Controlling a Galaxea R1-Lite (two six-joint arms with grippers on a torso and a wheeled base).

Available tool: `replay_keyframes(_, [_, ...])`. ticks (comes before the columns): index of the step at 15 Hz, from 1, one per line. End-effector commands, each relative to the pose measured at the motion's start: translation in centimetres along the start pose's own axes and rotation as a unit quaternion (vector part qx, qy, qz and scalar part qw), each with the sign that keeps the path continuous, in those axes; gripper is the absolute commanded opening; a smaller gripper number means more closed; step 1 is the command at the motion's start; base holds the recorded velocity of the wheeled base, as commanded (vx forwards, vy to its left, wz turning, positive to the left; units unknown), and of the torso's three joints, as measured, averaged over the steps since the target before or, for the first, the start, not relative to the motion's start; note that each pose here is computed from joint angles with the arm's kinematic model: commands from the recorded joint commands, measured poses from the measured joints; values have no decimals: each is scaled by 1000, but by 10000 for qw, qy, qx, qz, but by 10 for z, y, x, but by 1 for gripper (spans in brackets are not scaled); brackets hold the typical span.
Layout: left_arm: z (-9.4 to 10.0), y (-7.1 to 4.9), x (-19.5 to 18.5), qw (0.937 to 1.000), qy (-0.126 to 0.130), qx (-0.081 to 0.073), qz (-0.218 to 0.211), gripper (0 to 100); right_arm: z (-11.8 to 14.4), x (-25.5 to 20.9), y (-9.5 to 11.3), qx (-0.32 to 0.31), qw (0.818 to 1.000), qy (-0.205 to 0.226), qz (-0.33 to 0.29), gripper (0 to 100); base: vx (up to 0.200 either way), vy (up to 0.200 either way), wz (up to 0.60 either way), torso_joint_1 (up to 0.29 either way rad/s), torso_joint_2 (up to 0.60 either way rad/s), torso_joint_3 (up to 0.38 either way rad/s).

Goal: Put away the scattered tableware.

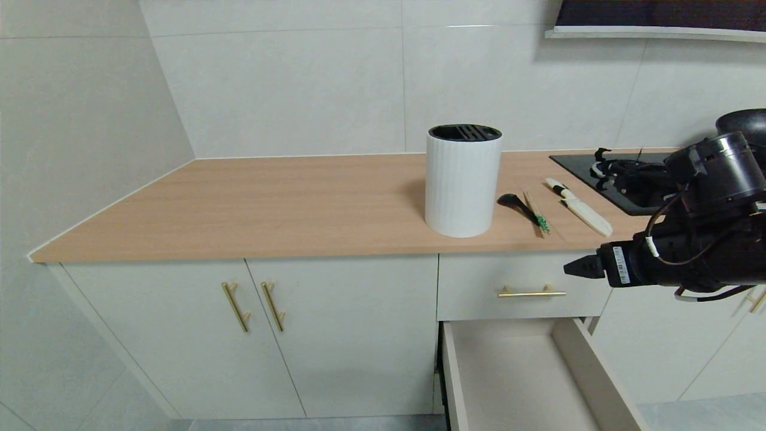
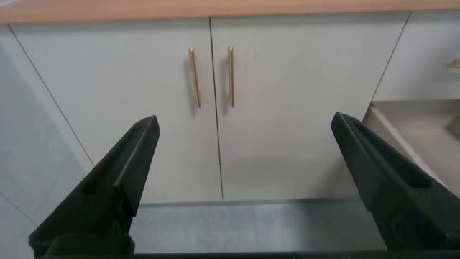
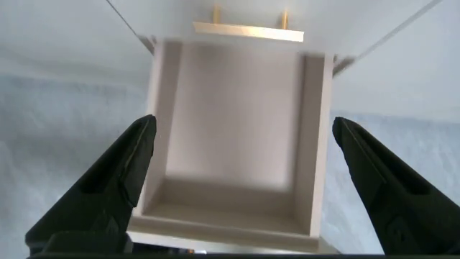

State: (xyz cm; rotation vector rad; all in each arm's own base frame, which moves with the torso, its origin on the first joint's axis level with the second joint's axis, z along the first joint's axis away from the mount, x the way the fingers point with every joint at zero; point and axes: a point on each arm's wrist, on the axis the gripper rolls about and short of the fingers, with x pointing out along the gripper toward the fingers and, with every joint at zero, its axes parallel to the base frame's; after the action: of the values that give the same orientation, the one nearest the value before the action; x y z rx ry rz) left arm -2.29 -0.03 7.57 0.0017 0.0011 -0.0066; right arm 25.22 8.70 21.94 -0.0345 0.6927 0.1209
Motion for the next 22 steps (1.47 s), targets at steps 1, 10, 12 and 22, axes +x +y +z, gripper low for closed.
replay_keyframes(1, [0, 0, 0, 10000, 10, -1, 2, 100, 1, 3, 1, -2, 10000, -3, 3, 100, 0, 0, 0, 105, -222, -129])
replay_keyframes(10, [0, 0, 0, 10000, 10, -1, 2, 100, 55, 68, 5, 397, 9934, -1076, -51, 100, 0, 0, 0, 9, -22, -15])
replay_keyframes(12, [0, 0, 0, 10000, 2, -1, 2, 100, 57, 86, -2, 469, 9932, -1058, -156, 100, 0, 0, 0, 0, 0, 0])
replay_keyframes(22, [0, 0, 0, 10000, 10, -1, 2, 100, 49, 145, -6, 635, 9944, -742, -392, 100, 0, 0, 0, 0, 0, 0])
